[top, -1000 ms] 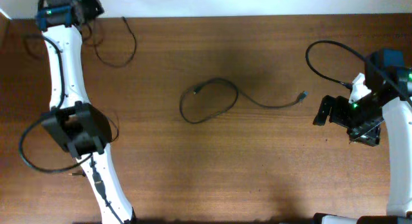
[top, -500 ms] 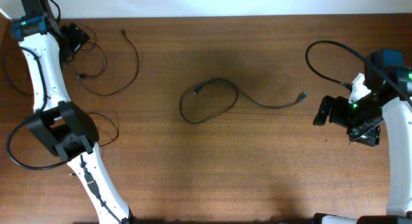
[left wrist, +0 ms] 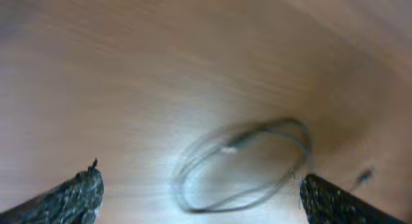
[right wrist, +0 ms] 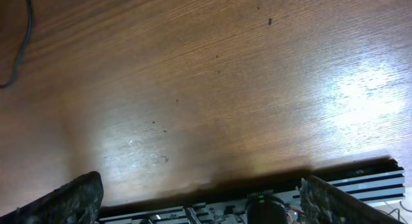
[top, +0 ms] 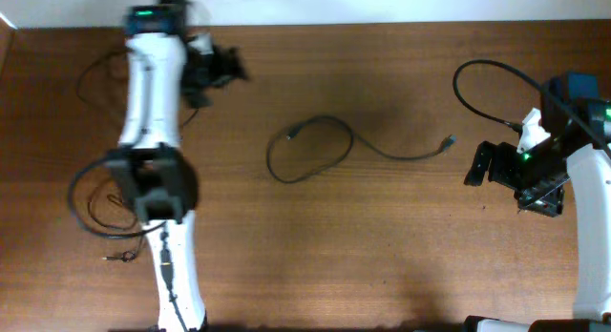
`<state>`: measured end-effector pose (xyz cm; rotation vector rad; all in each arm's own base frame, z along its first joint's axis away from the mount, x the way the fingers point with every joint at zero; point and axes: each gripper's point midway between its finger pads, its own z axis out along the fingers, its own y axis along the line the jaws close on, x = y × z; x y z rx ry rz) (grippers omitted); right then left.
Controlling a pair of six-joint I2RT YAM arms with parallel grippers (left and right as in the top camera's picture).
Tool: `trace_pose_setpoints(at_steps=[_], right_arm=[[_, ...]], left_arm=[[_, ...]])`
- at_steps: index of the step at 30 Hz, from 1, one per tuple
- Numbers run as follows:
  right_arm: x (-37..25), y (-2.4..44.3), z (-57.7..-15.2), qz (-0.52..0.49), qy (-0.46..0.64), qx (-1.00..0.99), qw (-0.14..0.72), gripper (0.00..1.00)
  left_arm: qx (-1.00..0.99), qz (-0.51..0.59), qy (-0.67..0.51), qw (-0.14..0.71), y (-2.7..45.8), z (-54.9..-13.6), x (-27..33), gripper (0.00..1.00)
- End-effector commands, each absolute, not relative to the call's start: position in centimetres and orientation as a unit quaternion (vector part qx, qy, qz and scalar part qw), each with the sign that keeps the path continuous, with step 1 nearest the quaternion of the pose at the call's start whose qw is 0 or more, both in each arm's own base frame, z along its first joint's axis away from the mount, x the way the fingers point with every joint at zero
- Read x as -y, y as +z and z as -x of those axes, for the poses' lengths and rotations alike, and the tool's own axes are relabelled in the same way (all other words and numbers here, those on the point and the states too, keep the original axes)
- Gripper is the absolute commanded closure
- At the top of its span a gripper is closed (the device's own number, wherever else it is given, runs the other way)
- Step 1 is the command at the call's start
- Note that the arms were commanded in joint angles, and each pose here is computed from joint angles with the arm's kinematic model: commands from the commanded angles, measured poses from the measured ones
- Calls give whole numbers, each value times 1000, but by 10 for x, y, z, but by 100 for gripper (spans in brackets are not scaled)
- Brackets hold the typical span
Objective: Untangle cables
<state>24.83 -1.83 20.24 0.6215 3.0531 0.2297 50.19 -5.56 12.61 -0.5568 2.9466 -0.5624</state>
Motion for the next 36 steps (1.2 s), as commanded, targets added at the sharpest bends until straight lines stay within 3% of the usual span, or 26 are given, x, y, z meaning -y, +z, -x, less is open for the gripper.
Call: trace_pose_setpoints(at_steps=[1,4,6,7,9,10,13,15,18,27,30,33,36], right_arm=[[20,204,-247,-199,69,-978,13,1],[20,204,-247,-199,69,-978,13,2],[20,204,-247,-199,69,-978,13,2],[20,204,-247,-199,69,-978,13,2],[20,204,-247,-199,69,-978,13,2],[20,204,-247,-199,69,-978,13,2],[20,204,-247,-199,69,-978,13,2],[20,204,-247,-199,69,-978,13,2],[20,204,-247,-199,69,-978,13,2],[20,204,-247,-199,69,-978,13,1],[20,204,-247,-199,69,-978,13,1],[20,204,-247,-199,69,-978,13,1],[20,204,-247,-199,69,-978,13,2]], left_arm=[[-962,134,-225,72,144,-504,178,1],[-959,74,-255,99,152,-489,279,1],[-956,150,-221,119,148,-481,310,2],[-951,197,-195,135,146,-477,316,10],[-944,232,-160,171,145,-473,322,25],[-943,233,-142,192,146,-474,321,27],[-939,226,-74,248,143,-470,315,21],[-943,224,-68,238,135,-464,319,27],[-928,316,-47,193,94,-448,308,27],[-933,322,1,162,17,-443,300,27],[-932,322,-1,163,2,-447,304,39],[-933,321,8,160,-7,-445,302,39],[-936,318,28,149,-31,-441,298,64]])
